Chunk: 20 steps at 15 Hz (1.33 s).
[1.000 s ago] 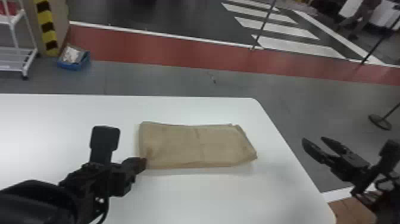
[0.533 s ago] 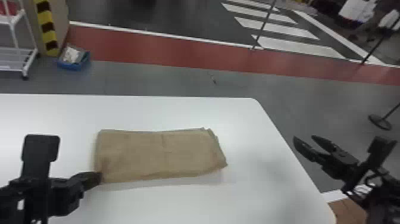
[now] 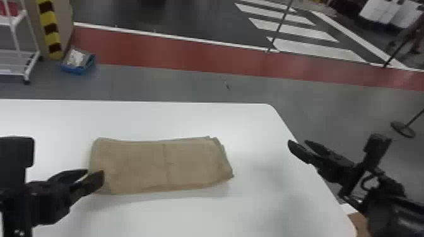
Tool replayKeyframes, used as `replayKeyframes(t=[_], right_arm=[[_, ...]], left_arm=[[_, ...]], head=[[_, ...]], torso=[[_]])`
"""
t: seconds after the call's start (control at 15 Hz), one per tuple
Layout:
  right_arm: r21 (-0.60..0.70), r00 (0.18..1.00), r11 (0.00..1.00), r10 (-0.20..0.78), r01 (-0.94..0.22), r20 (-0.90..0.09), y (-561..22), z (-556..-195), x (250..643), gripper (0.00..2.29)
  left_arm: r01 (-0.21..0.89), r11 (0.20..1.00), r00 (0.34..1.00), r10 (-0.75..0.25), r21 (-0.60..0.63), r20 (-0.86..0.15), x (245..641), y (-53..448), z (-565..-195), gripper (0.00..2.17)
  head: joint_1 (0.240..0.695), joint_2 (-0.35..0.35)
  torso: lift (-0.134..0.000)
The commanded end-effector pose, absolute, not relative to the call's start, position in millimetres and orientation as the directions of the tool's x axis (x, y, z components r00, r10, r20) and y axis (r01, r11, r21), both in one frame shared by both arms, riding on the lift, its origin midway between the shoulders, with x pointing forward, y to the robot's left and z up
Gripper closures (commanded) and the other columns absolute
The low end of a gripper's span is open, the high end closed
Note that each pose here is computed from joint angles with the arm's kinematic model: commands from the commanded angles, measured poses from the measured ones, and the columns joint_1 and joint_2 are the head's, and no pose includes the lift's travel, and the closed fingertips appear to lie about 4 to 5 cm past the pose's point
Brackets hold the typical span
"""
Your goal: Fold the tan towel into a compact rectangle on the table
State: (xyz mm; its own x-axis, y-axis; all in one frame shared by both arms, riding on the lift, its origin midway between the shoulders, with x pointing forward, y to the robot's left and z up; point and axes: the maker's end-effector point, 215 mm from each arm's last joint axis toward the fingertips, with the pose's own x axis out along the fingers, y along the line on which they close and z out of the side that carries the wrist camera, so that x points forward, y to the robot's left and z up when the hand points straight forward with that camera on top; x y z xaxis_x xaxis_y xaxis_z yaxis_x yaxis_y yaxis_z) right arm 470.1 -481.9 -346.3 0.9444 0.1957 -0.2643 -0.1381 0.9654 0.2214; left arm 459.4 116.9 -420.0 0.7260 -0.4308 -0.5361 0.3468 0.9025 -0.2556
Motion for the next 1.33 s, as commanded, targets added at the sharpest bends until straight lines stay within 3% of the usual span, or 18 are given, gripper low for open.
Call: replayKeyframes(t=[0.0,0.2,0.47,1.0,1.27], right_arm=[[0.252,0.93,0.958,0.209,-0.134,-0.302,-454,-350,481,0.21],[0.278,0.904,0.952,0.224,-0.124,-0.364,-417,-369,501,0.22],[0.289,0.869,0.948,0.254,-0.136,-0.425,-359,-391,523,0.28],[0.306,0.74,0.943,0.297,-0.13,-0.603,-288,-448,514,0.38],[0.329,0.719,0.936,0.313,-0.123,-0.621,-284,-453,508,0.51]], left_arm=[[0.35,0.903,0.761,-0.429,-0.248,-0.488,464,117,-405,0.03],[0.346,0.909,0.793,-0.416,-0.233,-0.446,468,122,-396,0.03],[0.351,0.907,0.787,-0.42,-0.23,-0.452,461,122,-400,0.04],[0.371,0.897,0.777,-0.441,-0.239,-0.45,446,118,-399,0.05],[0.383,0.893,0.771,-0.45,-0.238,-0.449,440,113,-397,0.07]], head=[[0.695,-0.35],[0.695,-0.35],[0.695,-0.313],[0.695,-0.213],[0.695,-0.194]], torso=[[-0.124],[-0.124],[-0.124],[-0.124],[-0.124]])
